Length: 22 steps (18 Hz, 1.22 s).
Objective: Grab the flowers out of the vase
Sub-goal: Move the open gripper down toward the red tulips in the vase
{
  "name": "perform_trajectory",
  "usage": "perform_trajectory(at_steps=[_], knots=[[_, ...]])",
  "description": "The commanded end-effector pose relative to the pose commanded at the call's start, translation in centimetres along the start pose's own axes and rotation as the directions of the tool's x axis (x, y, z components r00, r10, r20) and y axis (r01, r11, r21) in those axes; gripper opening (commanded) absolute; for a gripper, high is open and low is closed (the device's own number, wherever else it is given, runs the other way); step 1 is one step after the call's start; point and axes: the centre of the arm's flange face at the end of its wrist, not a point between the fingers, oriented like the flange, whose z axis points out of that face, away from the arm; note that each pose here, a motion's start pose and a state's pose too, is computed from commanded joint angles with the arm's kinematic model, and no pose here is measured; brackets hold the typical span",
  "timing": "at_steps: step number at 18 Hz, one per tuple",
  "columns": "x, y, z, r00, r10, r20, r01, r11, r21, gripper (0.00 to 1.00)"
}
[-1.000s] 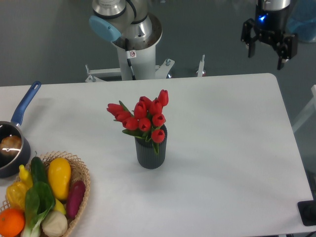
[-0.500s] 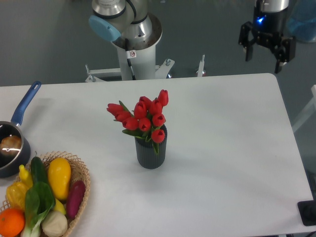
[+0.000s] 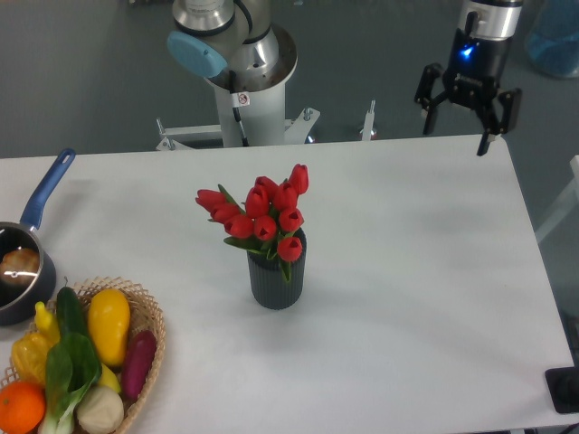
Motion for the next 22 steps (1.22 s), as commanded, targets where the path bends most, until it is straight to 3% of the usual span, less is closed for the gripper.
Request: perform_trajectory(at_steps=[9, 14, 20, 22], knots=[[1.0, -4.2, 5.9, 0.994, 0.033, -0.104, -0.02, 0.992, 0.125, 1.0], [1.0, -4.3, 7.5, 0.991, 0.024, -0.135, -0.002, 0.987, 0.161, 1.0], [1.0, -1.9, 7.8, 0.97, -0.089, -0.226, 0.129, 0.977, 0.172, 1.0], [0.3, -2.3, 8.6, 0.954, -0.173, -0.245, 0.241, 0.929, 0.282, 1.0]])
